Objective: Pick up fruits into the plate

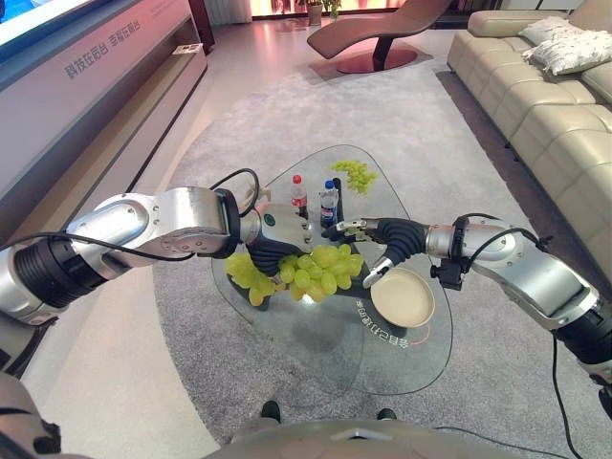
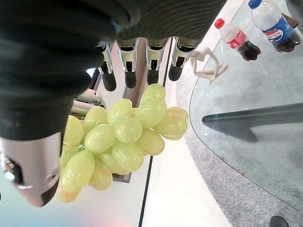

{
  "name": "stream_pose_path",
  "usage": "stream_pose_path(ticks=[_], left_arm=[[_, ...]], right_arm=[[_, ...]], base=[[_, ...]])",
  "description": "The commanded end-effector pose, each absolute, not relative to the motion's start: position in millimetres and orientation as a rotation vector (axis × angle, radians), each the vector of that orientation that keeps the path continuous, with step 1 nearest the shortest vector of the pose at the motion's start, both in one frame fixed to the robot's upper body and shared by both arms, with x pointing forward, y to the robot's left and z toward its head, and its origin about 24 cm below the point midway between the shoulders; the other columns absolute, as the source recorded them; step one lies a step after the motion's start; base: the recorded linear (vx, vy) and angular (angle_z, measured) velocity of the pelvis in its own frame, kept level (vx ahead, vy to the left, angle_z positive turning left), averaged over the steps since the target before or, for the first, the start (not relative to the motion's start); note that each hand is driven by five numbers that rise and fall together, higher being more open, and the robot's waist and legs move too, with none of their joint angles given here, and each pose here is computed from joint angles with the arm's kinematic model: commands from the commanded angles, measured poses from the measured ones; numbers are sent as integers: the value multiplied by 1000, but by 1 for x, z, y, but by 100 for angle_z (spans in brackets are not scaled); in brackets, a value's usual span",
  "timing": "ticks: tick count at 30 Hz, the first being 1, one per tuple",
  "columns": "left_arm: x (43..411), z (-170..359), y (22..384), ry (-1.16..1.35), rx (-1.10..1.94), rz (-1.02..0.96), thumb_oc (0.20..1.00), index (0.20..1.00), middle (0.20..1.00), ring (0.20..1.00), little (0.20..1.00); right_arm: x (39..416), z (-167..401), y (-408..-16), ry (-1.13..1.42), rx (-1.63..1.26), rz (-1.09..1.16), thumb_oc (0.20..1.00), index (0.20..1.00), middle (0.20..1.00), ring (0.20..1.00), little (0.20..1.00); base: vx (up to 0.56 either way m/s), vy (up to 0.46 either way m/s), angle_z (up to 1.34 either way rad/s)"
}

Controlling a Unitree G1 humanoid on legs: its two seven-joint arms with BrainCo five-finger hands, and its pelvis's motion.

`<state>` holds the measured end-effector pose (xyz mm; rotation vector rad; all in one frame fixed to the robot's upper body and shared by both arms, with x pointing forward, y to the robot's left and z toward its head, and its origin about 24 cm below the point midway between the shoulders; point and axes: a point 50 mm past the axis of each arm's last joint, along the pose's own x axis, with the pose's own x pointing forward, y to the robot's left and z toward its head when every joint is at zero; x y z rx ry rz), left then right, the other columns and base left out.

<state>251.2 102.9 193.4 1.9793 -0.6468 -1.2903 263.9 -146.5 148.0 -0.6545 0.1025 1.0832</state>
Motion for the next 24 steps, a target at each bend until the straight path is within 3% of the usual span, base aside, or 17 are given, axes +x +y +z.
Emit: stream_pose_path(ticks=[1,24], left_arm=[[270,229,123,-584,1984,-1069,200,200,200,200,200],[267,231,92,-711,1900,-1136,200,200,200,200,200]], right_arm=[[271,166,-152,47,-717,1059,1000,1000,1000,1000,1000],[273,156,-114,67,-784,1222,1000,1000,1000,1000,1000]], base=[[0,0,0],[0,0,0]])
